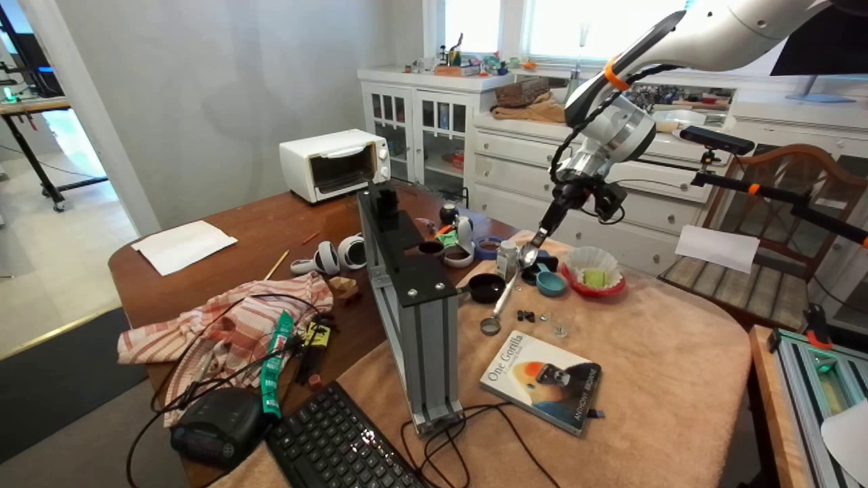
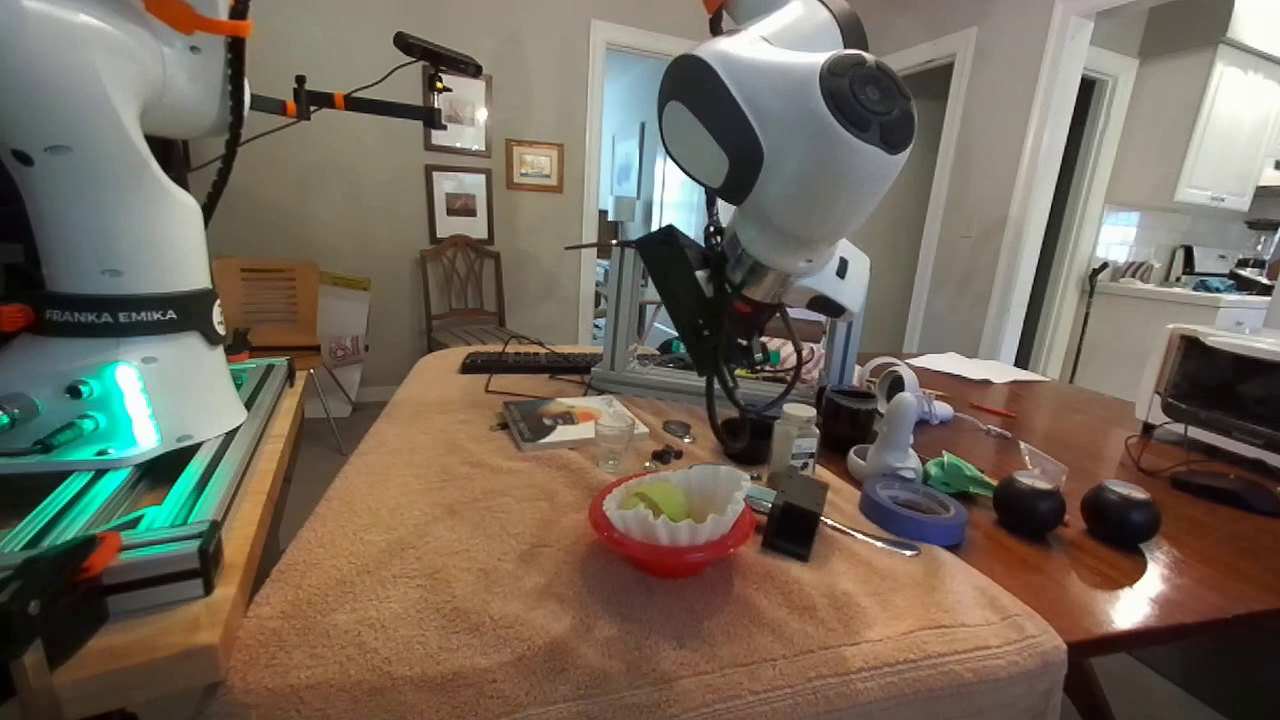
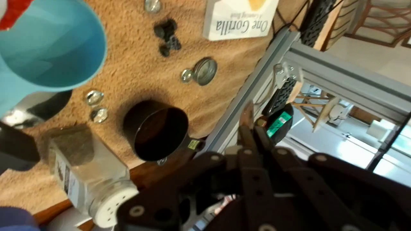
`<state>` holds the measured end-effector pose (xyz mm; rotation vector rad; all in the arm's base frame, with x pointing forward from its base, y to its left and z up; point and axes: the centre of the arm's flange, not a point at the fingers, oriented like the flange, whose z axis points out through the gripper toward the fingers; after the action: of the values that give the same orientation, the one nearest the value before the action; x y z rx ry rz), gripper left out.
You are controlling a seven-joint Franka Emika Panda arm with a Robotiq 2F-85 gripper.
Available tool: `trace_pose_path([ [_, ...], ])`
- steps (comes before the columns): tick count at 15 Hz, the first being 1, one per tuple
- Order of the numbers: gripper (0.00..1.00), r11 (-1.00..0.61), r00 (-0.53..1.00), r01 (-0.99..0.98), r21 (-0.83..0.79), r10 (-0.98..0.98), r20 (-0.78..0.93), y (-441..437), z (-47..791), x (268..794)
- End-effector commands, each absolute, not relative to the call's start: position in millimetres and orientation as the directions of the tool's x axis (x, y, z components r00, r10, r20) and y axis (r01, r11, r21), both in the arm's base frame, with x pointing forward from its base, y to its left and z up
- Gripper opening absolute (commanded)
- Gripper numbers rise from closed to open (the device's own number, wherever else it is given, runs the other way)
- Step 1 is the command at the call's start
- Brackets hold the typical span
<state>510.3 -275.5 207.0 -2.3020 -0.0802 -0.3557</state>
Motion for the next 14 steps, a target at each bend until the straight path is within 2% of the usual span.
trace_pose_path([
  [1, 0.01, -0.779, 0.949, 0.154, -0.608, -0.054, 0.31, -269, 212, 532],
  [4, 0.01, -0.797, 0.966, 0.13, -0.59, -0.032, 0.257, -277, 222, 547],
  [8, 0.01, -0.759, 0.994, 0.088, -0.645, 0.023, 0.108, -295, 237, 561],
  [9, 0.06, -0.783, 0.984, 0.111, -0.612, -0.001, 0.181, -282, 233, 544],
  [12, 0.06, -0.772, 0.99, 0.097, -0.629, 0.013, 0.137, -288, 239, 548],
  [13, 0.01, -0.772, 0.991, 0.095, -0.629, 0.013, 0.134, -288, 237, 548],
  [14, 0.01, -0.779, 0.99, 0.098, -0.619, 0.011, 0.143, -290, 233, 551],
])
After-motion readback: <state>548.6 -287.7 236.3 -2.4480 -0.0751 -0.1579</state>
